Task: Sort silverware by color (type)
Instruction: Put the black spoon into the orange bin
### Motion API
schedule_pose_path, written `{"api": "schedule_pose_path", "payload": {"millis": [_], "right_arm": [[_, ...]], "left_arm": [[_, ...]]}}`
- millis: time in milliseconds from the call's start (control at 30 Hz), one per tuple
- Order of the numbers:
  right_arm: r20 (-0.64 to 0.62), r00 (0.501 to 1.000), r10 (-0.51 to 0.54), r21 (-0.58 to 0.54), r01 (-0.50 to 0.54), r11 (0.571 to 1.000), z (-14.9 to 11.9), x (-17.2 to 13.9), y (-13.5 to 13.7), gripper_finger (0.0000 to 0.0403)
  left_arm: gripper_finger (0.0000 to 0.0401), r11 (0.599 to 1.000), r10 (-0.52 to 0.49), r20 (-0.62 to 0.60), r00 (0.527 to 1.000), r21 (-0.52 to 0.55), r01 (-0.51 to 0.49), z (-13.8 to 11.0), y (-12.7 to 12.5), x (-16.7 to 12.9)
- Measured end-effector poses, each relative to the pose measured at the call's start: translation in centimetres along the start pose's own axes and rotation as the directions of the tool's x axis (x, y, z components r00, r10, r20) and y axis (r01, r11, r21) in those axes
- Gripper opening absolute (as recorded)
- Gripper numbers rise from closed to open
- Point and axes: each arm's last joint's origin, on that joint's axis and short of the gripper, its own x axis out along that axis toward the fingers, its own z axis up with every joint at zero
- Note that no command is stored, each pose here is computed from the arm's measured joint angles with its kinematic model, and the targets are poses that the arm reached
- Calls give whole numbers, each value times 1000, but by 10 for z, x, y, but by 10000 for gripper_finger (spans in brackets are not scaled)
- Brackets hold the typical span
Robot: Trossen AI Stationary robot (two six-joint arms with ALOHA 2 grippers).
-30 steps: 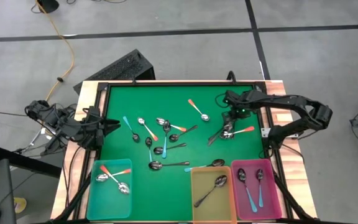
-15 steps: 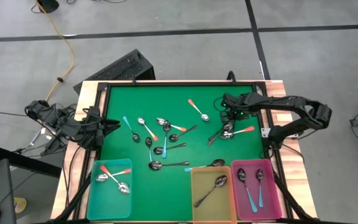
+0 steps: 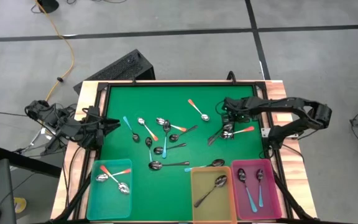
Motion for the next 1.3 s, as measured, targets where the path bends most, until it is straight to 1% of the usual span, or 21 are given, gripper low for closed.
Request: {"api": "schedule_pose_path", "payload": {"millis": [200, 333, 433, 700, 833, 967, 1100, 1300], "right_arm": [[7, 999, 47, 13, -47, 999, -2, 6, 1, 213], [11, 999, 52, 21, -52, 998, 0, 7, 0, 191], [10, 999, 51, 22, -51, 998, 0, 7, 0, 159], [28, 999, 43, 9, -44, 999, 0, 7, 0, 51], [33, 998, 46, -8, -46, 999, 1, 7, 1, 12], [39, 998, 54, -24, -53, 998, 1, 7, 1, 11], [62, 994, 89, -45, -86, 995, 4, 5, 5, 9], [118, 982, 148, -101, -136, 986, 21, -12, 17, 8]], "left_arm": [[105, 1000, 0, 3, 1000, 4, 0, 0, 0, 0], [105, 1000, -2, 6, 1000, -6, 2, 1, 0, 0], [105, 1000, -1, 6, 1000, -6, 1, 1, 0, 0], [105, 1000, 12, 19, 1000, -7, -12, 1, 0, 0], [105, 1000, 12, 19, 1000, -16, -11, 1, 0, 0], [105, 1000, 12, 19, 1000, -15, -12, 1, 0, 0], [105, 1000, 12, 19, 1000, -16, -12, 1, 0, 0], [105, 1000, 12, 19, 1000, -24, -12, 1, 0, 0]]}}
